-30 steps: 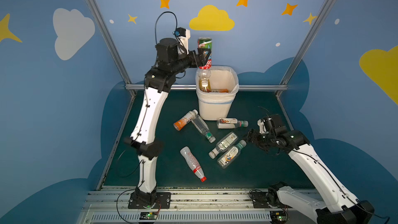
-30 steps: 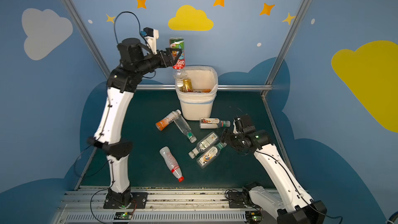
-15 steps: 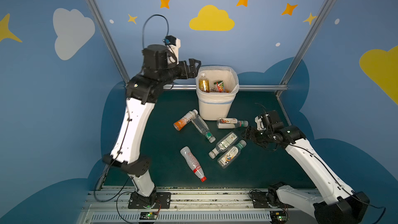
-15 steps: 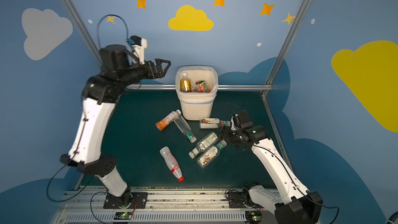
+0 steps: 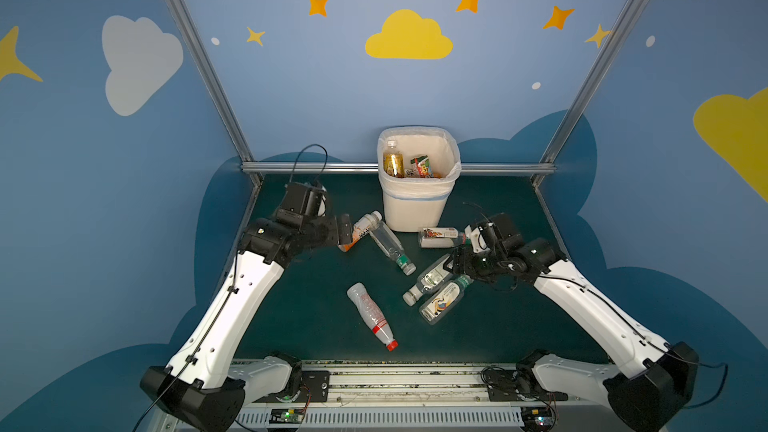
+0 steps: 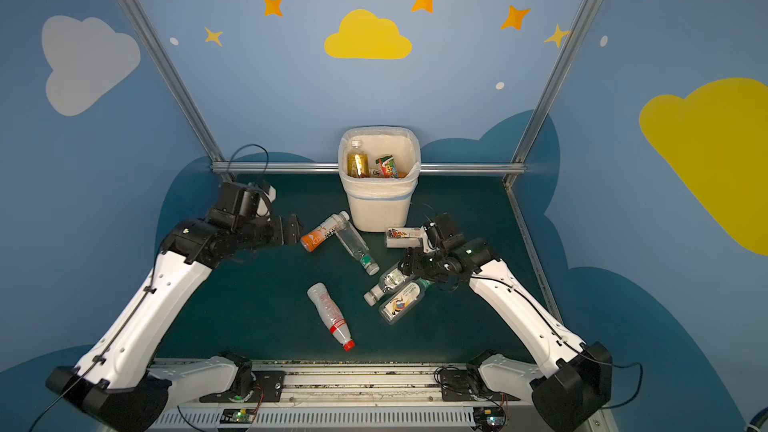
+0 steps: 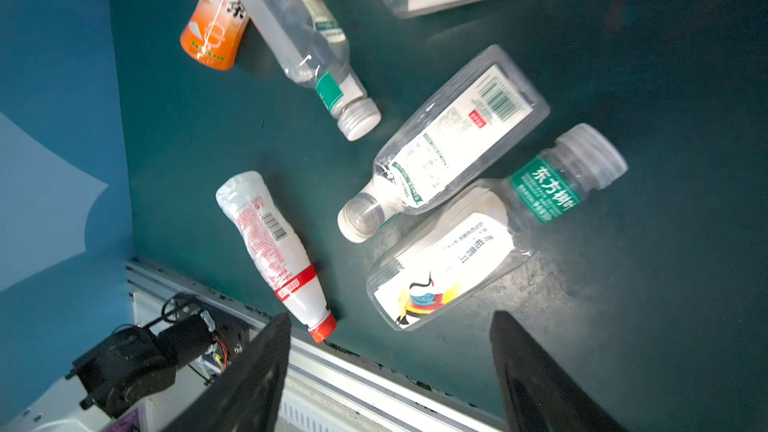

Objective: Throw the plastic bottles in the bin
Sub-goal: 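Withdraw the left gripper while the right gripper grasps the white red-capped bottle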

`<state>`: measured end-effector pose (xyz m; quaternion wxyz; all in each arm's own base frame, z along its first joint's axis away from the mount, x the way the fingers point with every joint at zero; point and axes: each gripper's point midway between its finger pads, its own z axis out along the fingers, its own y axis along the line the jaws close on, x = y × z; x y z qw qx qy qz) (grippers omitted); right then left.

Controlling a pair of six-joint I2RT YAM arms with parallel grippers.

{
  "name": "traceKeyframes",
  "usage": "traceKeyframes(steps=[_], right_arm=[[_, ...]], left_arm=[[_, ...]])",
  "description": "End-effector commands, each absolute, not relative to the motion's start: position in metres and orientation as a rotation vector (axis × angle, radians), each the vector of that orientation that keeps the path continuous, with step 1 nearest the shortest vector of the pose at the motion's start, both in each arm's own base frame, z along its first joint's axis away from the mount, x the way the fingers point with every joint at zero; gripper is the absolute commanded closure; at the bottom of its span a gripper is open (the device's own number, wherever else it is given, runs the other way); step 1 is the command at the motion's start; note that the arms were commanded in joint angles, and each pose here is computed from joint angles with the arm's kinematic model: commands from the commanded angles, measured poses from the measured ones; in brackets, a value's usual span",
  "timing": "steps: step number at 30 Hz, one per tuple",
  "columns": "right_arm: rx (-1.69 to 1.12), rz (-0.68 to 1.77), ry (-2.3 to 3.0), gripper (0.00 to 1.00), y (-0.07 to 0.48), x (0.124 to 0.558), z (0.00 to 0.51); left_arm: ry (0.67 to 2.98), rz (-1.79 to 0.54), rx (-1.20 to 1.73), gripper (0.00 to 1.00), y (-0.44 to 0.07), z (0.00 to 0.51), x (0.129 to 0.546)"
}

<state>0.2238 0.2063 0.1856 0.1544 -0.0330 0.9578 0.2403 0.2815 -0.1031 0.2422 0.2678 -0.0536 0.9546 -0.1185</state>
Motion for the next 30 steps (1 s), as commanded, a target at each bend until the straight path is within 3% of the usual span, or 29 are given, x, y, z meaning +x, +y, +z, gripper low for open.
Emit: traceKeyframes(steps=[1,8,19,30], right_arm=[[-0.264,0.722,2.691,0.23,0.235,0.221,0.197],[-0.560,0.685,2.698,0.23,0.295,0.195,0.181],[-1.057,0.350,2.772,0.23,0.386,0.166,0.127],[-1.159,0.212,2.854,0.22,0.427,0.176,0.086]], left_arm=[[2.662,-0.289,-0.271,0.00,-0.088,0.218,0.249],[2.616,-0.282,-0.340,0.00,-0.078,0.209,0.239],[2.556,-0.293,-0.424,0.00,-0.067,0.213,0.226],[2.469,-0.223,-0.479,0.00,-0.040,0.234,0.204]])
